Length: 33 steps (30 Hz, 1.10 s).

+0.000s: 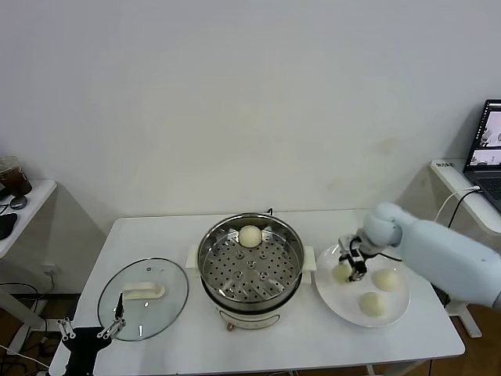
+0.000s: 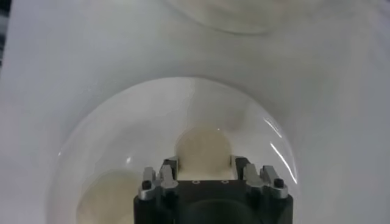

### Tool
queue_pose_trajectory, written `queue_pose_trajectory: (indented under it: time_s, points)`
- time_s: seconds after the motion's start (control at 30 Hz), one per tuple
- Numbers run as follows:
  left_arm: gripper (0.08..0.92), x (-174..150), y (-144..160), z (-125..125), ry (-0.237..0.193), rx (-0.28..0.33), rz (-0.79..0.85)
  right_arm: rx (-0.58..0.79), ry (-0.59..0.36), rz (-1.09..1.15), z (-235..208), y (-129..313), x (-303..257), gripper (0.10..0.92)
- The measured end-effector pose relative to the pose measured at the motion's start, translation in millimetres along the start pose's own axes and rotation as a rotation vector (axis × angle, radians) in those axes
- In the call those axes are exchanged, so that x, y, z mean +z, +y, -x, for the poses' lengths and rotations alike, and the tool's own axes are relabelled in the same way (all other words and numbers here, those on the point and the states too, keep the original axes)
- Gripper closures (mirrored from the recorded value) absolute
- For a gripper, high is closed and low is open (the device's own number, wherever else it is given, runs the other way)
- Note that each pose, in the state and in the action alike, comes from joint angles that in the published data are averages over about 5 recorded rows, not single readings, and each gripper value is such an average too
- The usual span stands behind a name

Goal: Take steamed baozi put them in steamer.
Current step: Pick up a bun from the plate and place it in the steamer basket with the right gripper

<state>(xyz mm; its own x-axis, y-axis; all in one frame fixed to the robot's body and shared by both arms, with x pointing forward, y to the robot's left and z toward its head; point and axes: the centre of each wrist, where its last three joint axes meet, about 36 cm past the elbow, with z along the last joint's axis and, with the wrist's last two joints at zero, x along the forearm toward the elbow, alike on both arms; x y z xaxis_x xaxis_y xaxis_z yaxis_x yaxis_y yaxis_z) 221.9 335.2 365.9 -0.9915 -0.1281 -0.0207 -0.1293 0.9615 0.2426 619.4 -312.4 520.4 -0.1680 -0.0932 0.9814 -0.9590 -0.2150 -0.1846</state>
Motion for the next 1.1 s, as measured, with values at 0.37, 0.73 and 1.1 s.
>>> queue_pose_trajectory:
  time_s: [0.37,0.73,1.1]
  points:
    - [0.177,-1,-1,11,-0.009,0.018,-0.011,0.142,-0.075,-0.049,-142,-43,-57,0.448]
    - [0.177,-6,2,16,-0.016,0.020,-0.019,0.113,-0.172,-0.078,-161,-50,-184,0.437]
    - [0.177,-4,4,18,-0.013,-0.010,-0.026,0.052,-0.172,-0.067,-106,-55,-276,0.437]
